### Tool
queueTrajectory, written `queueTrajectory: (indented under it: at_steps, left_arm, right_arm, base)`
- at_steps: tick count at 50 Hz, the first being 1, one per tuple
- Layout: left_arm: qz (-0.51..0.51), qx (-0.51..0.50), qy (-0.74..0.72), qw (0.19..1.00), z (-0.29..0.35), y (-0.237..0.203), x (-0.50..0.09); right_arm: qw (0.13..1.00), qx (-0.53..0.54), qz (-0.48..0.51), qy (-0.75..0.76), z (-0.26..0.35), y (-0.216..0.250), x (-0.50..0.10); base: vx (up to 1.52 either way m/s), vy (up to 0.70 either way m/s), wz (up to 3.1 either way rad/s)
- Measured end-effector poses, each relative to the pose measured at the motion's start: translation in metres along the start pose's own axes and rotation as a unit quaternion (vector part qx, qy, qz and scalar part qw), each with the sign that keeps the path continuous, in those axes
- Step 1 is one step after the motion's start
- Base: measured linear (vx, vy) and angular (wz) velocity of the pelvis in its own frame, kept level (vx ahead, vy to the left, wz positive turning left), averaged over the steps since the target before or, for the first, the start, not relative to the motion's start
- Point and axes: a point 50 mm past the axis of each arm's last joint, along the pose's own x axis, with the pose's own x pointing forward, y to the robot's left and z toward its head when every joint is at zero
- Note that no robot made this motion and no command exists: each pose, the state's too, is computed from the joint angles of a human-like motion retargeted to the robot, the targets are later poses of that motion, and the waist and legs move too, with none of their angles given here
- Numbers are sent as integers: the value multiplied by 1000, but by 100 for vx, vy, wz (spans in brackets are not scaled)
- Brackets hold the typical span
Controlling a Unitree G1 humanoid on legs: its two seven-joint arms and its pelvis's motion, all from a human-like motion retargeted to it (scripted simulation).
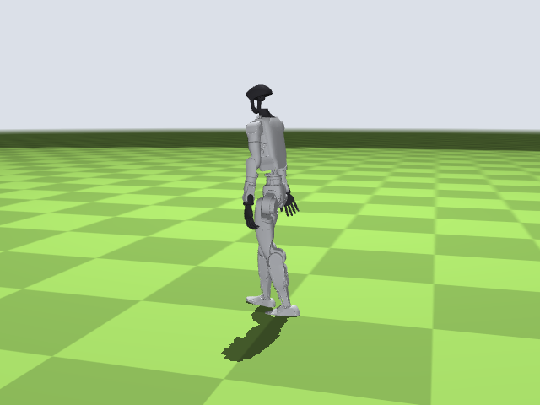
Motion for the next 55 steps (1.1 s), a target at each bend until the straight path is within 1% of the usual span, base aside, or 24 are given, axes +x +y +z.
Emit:
queueTrajectory:
  at_steps: [3, 7, 10, 12, 15, 18, 22, 25, 28, 33, 37, 40, 44, 50, 53, 55]
  left_arm:
    - [33, -6, 2, 999, -8, 9, 0]
    - [37, -50, 31, 998, -25, 1, 1]
    - [14, -96, 51, 994, -39, -21, 3]
    - [-16, -107, 58, 992, -46, -33, 3]
    - [-50, -81, 81, 992, -60, -46, 2]
    - [-57, -57, 104, 991, -75, -57, 0]
    - [-98, -49, 120, 987, -87, -79, -3]
    - [-133, -46, 129, 982, -91, -93, -6]
    - [-149, -48, 134, 979, -91, -96, -7]
    - [-145, -51, 115, 981, -82, -96, -5]
    - [-147, -42, 108, 982, -78, -92, -5]
    - [-153, -25, 110, 982, -79, -84, -4]
    - [-140, -29, 105, 984, -84, -72, -3]
    - [-54, -121, 78, 988, -80, -53, 0]
    - [-51, -167, 81, 981, -80, -46, 0]
    - [-52, -179, 96, 978, -81, -38, 0]
  right_arm:
    - [988, 86, 97, 85, -37, 23, -2]
    - [938, 207, 214, 176, -70, 50, -13]
    - [913, 263, 247, 190, -74, 58, -16]
    - [915, 266, 251, 172, -71, 57, -15]
    - [927, 248, 235, 155, -69, 53, -12]
    - [944, 208, 212, 144, -64, 46, -10]
    - [962, 155, 192, 115, -48, 32, -5]
    - [970, 145, 178, 79, -32, 20, -2]
    - [975, 146, 163, 41, -11, 6, -1]
    - [980, 144, 139, -17, 24, -18, -3]
    - [981, 131, 133, -53, 43, -24, -6]
    - [981, 112, 140, -70, 49, -19, -8]
    - [984, 61, 158, -58, 38, -8, -6]
    - [989, 19, 143, 17, -6, 21, -3]
    - [989, -13, 136, 54, -25, 30, -3]
    - [987, -25, 140, 72, -34, 34, -4]
  base:
    - [37, -37, -10]
    - [37, -37, -30]
    - [46, -42, 45]
    - [48, -30, 59]
    - [49, -28, 30]
    - [51, -9, 32]
    - [23, 31, 100]
    - [21, 30, 127]
    - [30, 0, 43]
    - [41, 0, 30]
    - [42, -4, 6]
    - [60, 0, -18]
    - [72, 10, -34]
    - [77, 8, -9]
    - [66, 0, -2]
    - [64, -6, 14]
